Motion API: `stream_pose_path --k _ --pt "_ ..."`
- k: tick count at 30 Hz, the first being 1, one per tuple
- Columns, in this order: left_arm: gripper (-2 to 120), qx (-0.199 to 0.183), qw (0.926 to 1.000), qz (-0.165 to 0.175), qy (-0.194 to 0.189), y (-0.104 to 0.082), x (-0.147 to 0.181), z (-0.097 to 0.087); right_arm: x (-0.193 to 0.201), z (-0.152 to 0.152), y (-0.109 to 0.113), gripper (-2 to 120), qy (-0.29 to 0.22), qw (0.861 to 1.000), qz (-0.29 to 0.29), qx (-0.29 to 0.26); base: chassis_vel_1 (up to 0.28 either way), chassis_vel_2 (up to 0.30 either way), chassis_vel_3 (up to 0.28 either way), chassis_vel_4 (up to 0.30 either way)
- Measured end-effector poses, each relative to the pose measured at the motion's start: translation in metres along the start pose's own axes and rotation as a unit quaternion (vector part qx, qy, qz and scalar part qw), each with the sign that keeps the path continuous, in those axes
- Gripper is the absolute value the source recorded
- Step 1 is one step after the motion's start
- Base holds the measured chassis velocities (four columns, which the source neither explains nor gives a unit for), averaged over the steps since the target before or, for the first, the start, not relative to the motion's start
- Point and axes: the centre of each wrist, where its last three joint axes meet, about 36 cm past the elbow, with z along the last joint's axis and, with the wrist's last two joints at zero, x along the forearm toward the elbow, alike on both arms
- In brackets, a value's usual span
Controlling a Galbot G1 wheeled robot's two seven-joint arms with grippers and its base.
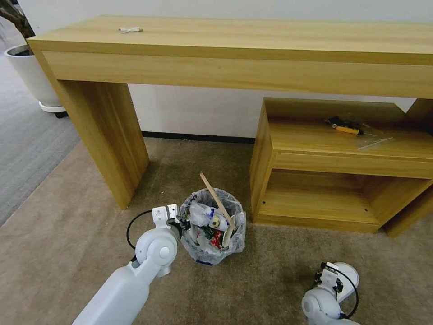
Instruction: Pick up the trash bin and place the garbage on the floor into it.
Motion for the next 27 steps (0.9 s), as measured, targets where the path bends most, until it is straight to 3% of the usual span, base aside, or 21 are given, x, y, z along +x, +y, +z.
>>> stream_pose_path --k 2,4,10,12,14,16,18,20,27 --pt "0 0.000 1.0000 0.000 0.000 0.000 0.000 0.000 0.000 0.000 0.000 0 0.000 1.000 0.000 0.000 0.000 0.000 0.000 0.000" --pt "0 -0.001 1.0000 0.000 -0.002 0.000 -0.001 -0.002 0.013 0.004 0.000 10 0.005 1.000 0.000 -0.002 0.000 0.000 0.000 0.000" --pt "0 0.000 1.0000 0.001 -0.003 0.000 0.000 -0.003 0.020 0.011 0.001 27 0.006 1.000 0.003 0.007 0.000 0.000 0.000 0.000" --pt "0 0.000 1.0000 0.002 -0.002 0.000 0.001 -0.001 0.022 0.012 0.002 38 0.005 1.000 0.003 0.009 0.000 0.000 0.000 0.000" --pt "0 0.000 1.0000 0.002 -0.002 0.000 0.001 -0.001 0.022 0.013 0.002 40 0.005 1.000 0.004 0.010 0.000 0.000 0.000 0.000" --pt "0 0.000 1.0000 -0.001 -0.003 0.001 0.001 0.001 0.023 0.013 0.001 53 0.002 1.000 0.004 0.012 0.000 0.000 0.000 0.000" --pt "0 0.000 1.0000 -0.001 -0.003 0.001 0.001 0.001 0.024 0.014 0.001 55 0.001 1.000 0.004 0.013 0.000 0.000 0.000 0.000" --pt "0 0.000 1.0000 -0.001 -0.004 0.001 0.001 0.001 0.025 0.015 -0.001 68 -0.005 1.000 0.005 0.015 0.000 0.000 0.000 0.000" --pt "0 0.001 1.0000 0.001 -0.007 0.000 -0.001 0.000 0.031 0.014 -0.007 88 -0.014 1.000 0.015 0.021 0.000 0.000 0.000 0.000"
